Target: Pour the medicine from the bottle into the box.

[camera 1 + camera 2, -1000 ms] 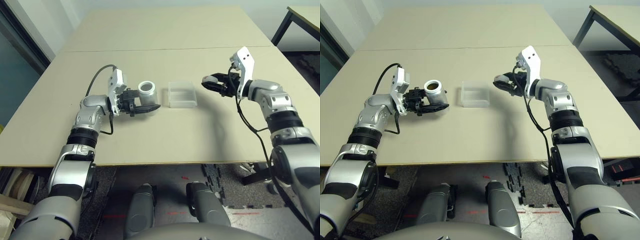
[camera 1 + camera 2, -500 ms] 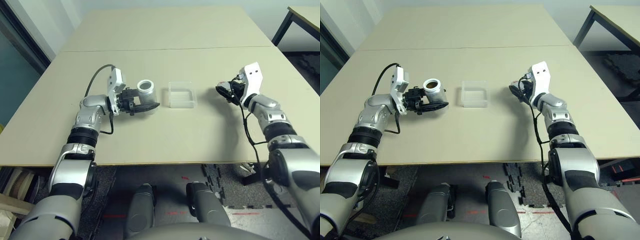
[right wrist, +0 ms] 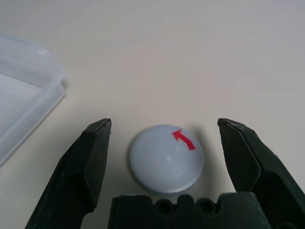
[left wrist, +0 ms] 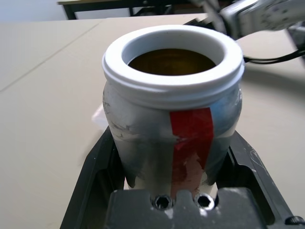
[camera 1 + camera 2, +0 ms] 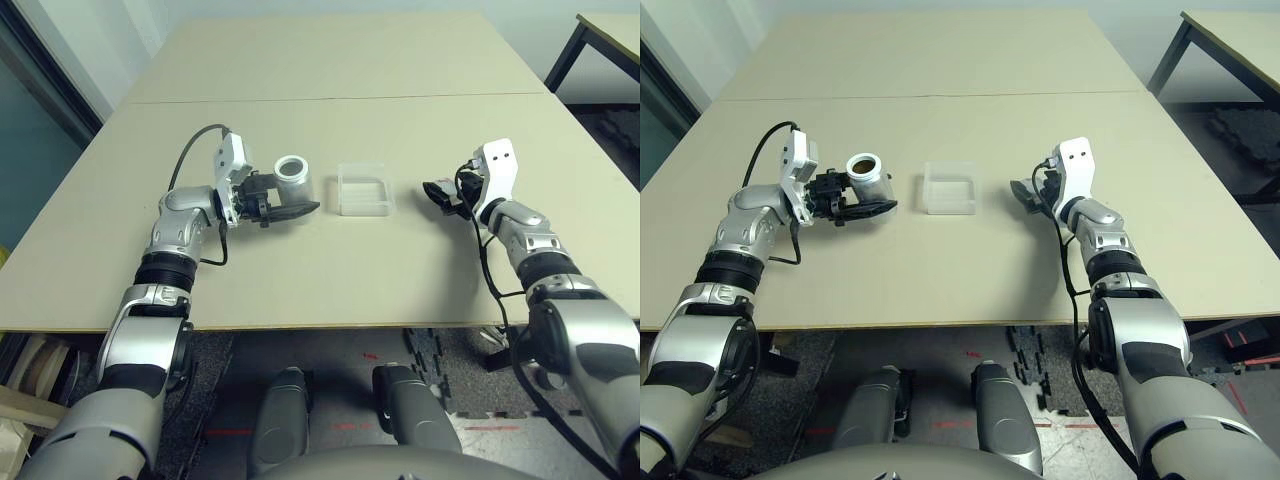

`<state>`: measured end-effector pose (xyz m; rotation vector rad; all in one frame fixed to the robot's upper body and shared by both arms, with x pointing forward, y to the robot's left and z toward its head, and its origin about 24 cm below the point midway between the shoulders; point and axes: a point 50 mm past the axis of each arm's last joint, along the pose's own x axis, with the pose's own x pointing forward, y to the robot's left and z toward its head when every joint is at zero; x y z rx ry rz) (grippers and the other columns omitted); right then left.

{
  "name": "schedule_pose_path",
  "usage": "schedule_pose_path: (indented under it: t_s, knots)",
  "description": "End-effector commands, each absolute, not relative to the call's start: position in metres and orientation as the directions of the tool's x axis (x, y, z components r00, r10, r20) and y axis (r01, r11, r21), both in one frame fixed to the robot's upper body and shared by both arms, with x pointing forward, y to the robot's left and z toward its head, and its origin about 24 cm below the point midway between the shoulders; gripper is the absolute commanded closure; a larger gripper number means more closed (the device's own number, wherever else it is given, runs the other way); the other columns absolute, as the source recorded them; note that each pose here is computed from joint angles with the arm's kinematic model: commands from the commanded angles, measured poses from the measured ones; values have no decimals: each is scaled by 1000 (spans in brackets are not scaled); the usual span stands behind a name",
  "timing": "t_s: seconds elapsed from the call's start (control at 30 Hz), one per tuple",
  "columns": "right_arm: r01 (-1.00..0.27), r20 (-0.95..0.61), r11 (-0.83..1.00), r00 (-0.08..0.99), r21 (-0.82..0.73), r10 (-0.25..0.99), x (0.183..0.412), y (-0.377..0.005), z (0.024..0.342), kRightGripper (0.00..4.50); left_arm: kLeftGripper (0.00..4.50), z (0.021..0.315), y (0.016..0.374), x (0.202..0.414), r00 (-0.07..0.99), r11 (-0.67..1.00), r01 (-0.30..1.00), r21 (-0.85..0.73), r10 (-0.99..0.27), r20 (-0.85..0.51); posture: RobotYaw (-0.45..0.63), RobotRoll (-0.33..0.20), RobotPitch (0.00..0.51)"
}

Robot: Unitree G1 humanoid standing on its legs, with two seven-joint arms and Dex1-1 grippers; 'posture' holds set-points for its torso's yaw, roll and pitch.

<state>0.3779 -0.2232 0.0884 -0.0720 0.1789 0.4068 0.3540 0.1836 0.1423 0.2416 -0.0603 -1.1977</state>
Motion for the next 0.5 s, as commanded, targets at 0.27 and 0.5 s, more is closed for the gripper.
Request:
schedule_pose_path:
  t_s: [0.27, 0.5]
  knots:
    - [-618, -166, 780, 783, -100, 599, 366, -227, 125, 0, 1806, 151, 170, 375, 503, 420, 819, 392, -853, -138, -113, 0, 94]
    - [-682, -127, 723, 731, -107, 671, 355, -218, 147, 0, 1806, 171, 137, 392, 624, 358, 643, 677, -757, -193, -126, 0, 87]
